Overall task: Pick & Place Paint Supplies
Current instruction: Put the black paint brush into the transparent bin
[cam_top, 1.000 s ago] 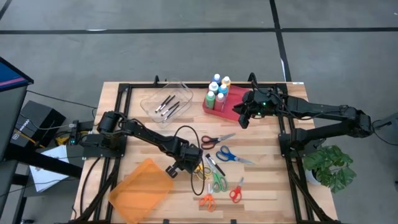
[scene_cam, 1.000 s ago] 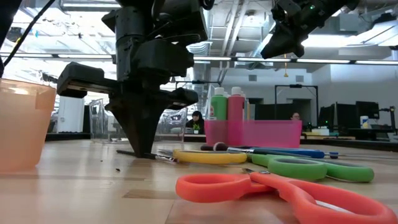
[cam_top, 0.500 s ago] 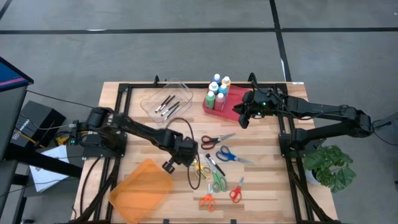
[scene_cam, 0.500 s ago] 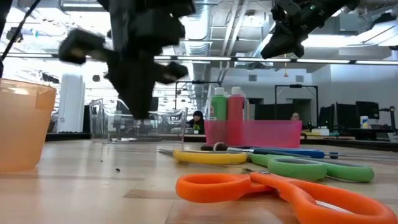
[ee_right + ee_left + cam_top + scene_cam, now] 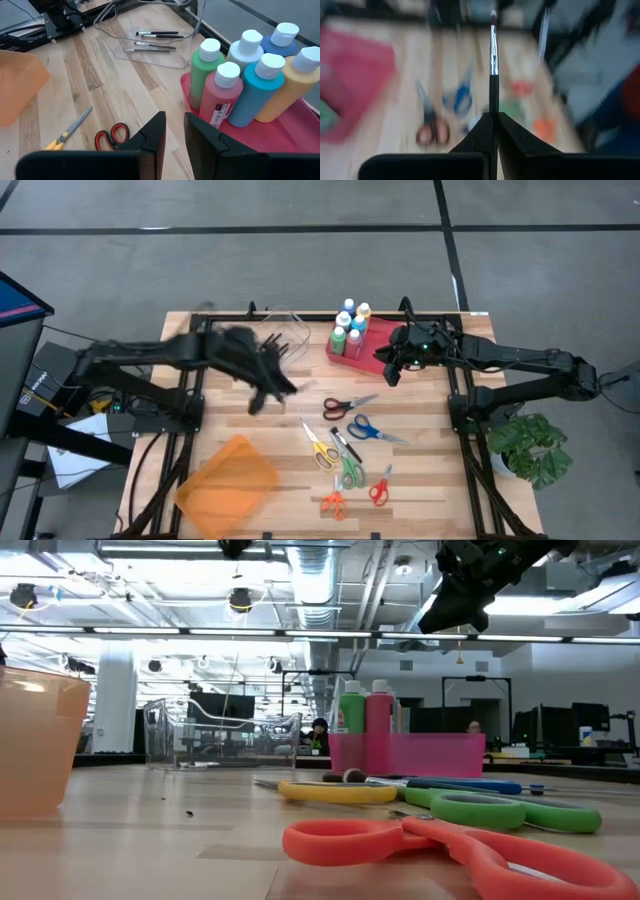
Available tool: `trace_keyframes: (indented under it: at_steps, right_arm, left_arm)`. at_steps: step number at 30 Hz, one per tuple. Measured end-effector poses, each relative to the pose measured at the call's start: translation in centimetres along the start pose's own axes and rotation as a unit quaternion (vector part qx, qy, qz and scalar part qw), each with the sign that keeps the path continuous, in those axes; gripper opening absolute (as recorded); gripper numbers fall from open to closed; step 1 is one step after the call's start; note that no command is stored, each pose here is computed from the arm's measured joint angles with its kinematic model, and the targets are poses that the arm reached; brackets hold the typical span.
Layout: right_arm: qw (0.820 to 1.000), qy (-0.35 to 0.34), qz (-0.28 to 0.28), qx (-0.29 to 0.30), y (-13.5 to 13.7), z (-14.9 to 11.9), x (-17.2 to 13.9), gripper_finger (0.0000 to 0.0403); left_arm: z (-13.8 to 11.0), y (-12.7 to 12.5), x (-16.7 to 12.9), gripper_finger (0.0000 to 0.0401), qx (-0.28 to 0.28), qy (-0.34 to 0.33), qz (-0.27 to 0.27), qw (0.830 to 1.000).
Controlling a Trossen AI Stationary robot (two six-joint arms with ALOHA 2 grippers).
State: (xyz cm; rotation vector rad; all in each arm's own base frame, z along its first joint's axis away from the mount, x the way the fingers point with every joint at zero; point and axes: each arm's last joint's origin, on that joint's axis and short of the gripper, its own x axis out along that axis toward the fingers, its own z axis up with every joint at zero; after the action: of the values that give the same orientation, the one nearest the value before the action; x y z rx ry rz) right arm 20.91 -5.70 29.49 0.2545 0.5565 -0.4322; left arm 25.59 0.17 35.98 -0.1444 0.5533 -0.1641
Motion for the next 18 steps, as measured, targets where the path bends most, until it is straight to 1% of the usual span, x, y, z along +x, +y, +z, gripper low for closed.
trace_keyframes:
  at_steps: [2,3,5,7,8,9,11,12,14,15,18]
  right_arm:
    - [1.000,0.000,0.000,0.000,0.0,0.0,0.0,0.0068]
    - [1.000,0.000,0.000,0.000,0.0,0.0,0.0,0.0068]
    - [1.000,-0.001,0.000,0.000,0.0,0.0,0.0,0.0068]
    - [1.000,0.000,0.000,0.000,0.0,0.0,0.0,0.0068]
    - [1.000,-0.001,0.000,0.000,0.0,0.0,0.0,0.0068]
    - [1.000,0.000,0.000,0.000,0.0,0.0,0.0,0.0068]
    - [1.000,-0.003,0.000,0.001,0.0,0.1,0.0,0.0068]
    - [1.000,-0.004,0.001,0.001,0.0,0.1,0.0,0.0068]
    - [1.000,-0.005,0.001,0.001,0.0,0.1,0.0,0.0068]
    - [1.000,-0.005,0.001,0.001,0.0,0.1,0.0,0.0068]
    - [1.000,-0.006,0.001,0.001,0.0,0.1,0.0,0.0068]
  left_arm:
    - [1.4,0.0,-2.6,0.0005,-0.025,-0.084,-0.012,0.996]
    - [1.8,0.0,-3.8,0.0005,-0.037,-0.114,-0.019,0.993]
    - [2.9,-0.3,-6.1,0.0005,-0.045,-0.188,-0.044,0.980]
    - [3.5,-0.6,-7.9,0.0005,-0.046,-0.241,-0.057,0.968]
    - [3.9,-0.9,-8.8,0.0005,-0.041,-0.274,-0.065,0.959]
    - [4.1,-1.1,-9.4,0.0005,-0.042,-0.292,-0.071,0.953]
    - [4.7,-1.5,-10.7,0.0005,-0.033,-0.340,-0.087,0.936]
    - [4.8,-1.7,-11.2,0.0005,-0.033,-0.351,-0.096,0.931]
    - [5.3,-2.1,-12.0,0.0005,-0.026,-0.387,-0.120,0.914]
    - [5.4,-2.3,-12.3,0.0005,-0.026,-0.396,-0.129,0.909]
    - [6.0,-2.8,-12.9,0.0005,-0.022,-0.434,-0.155,0.887]
